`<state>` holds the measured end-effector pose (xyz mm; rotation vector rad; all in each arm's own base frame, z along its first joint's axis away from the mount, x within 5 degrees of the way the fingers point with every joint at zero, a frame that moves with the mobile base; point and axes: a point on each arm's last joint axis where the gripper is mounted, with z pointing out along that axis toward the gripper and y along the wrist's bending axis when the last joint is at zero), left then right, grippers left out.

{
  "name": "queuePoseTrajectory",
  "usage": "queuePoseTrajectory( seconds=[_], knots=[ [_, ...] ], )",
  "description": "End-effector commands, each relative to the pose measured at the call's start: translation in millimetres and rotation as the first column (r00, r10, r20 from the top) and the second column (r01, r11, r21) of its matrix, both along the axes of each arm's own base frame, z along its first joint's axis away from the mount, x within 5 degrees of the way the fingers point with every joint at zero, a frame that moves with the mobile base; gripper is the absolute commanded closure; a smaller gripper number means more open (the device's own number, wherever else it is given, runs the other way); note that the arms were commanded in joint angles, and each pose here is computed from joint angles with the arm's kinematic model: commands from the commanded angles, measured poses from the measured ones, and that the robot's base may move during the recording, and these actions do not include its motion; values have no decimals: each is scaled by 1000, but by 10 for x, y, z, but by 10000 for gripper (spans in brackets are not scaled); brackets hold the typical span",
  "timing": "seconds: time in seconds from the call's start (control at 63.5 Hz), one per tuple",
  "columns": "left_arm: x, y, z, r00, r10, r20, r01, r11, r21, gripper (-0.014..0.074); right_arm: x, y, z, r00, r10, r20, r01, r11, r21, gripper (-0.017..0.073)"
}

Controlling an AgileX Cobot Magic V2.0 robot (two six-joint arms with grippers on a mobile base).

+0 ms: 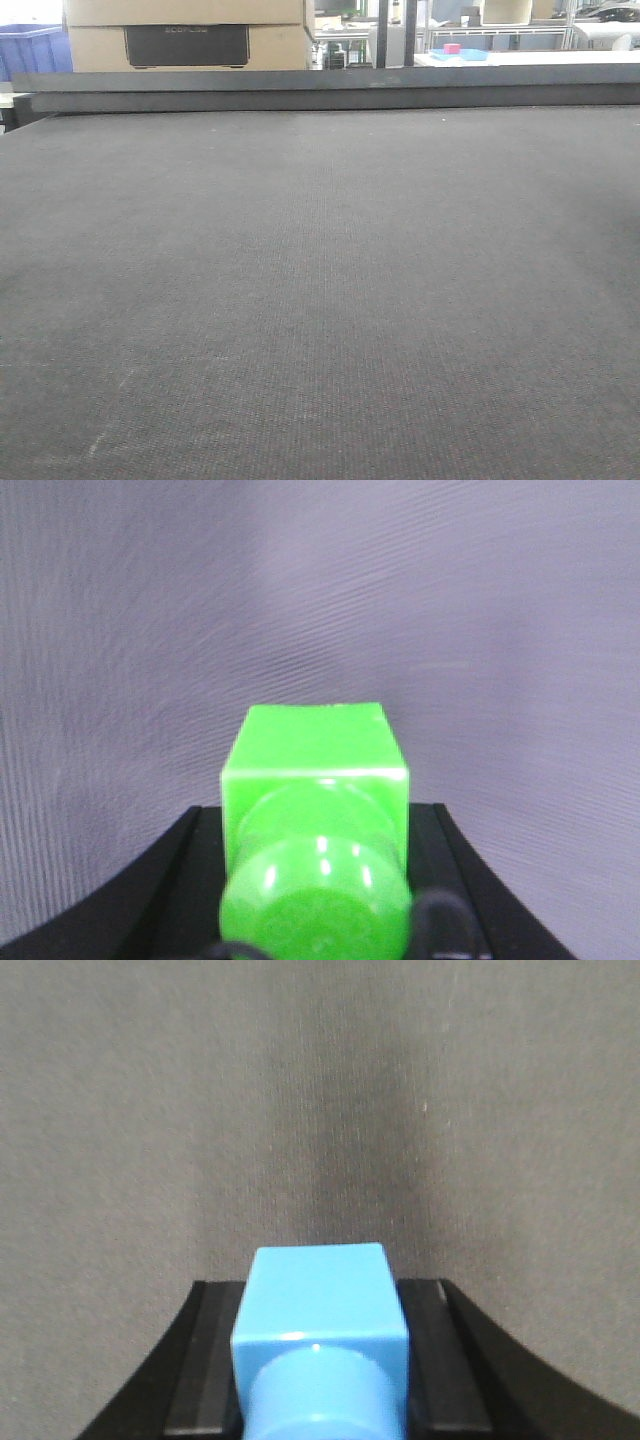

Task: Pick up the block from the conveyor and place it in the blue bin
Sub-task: 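Lift both held bricks up off the conveyor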

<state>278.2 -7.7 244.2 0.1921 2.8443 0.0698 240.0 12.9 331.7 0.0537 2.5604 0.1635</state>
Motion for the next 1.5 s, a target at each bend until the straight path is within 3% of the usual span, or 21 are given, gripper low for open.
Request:
queuePoseTrajectory(
  seconds=[0.0,0.079,0.157,0.268,0.283,0.394,0.472,0.551,0.677,0.771,0.913,0.992,1.086,1.165,1.259,1.322,1.48],
  knots=[
    [-45,-101,227,990,-68,126,69,998,1,704,-40,-8,105,998,1,70,-1,1000,-8,727],
    [-74,-148,395,967,-67,247,76,997,-26,704,-62,26,157,992,37,123,-34,999,-25,727],
    [-97,-184,605,913,-25,407,68,993,-93,704,-75,79,169,980,87,181,-78,996,-52,727],
    [-161,-209,860,798,59,600,66,981,-183,704,-101,192,113,951,156,267,-139,987,-83,727],
    [-178,-208,921,769,74,636,68,978,-195,704,-105,200,106,949,159,272,-141,986,-84,727],
    [-279,-203,1099,673,139,727,73,965,-252,704,-179,289,-26,922,187,340,-168,982,-86,727],
    [-370,-197,1184,649,143,747,82,963,-256,704,-268,288,-103,900,183,397,-162,983,-87,727],
    [-495,-195,1250,651,137,746,91,962,-257,704,-382,261,-140,871,171,460,-147,985,-88,727],
    [-772,-188,1376,655,123,746,111,960,-256,704,-630,209,-39,797,150,586,-125,989,-84,727],
    [-987,-162,1509,608,106,787,127,965,-229,704,-804,176,96,735,137,664,-114,990,-78,727],
    [-1224,-104,1661,520,57,852,130,981,-144,704,-976,139,278,634,114,765,-96,993,-68,727],
    [-1302,-94,1706,493,55,868,132,982,-137,704,-1050,120,382,559,96,824,-83,995,-60,727],
    [-1362,-86,1798,416,70,907,139,980,-139,704,-1104,100,502,458,71,886,-65,997,-47,727],
    [-1386,-89,1818,402,85,912,146,977,-155,704,-1151,86,570,397,57,916,-56,998,-38,727],
    [-1411,-90,1811,406,89,910,148,976,-161,704,-1176,82,580,390,56,919,-56,998,-37,727],
    [-1447,-82,1800,388,85,918,146,977,-152,704,-1192,81,574,399,59,915,-58,998,-39,727],
    [-1567,-59,1665,302,99,948,146,978,-149,704,-1228,84,504,463,76,883,-71,996,-48,727]
  ],
)
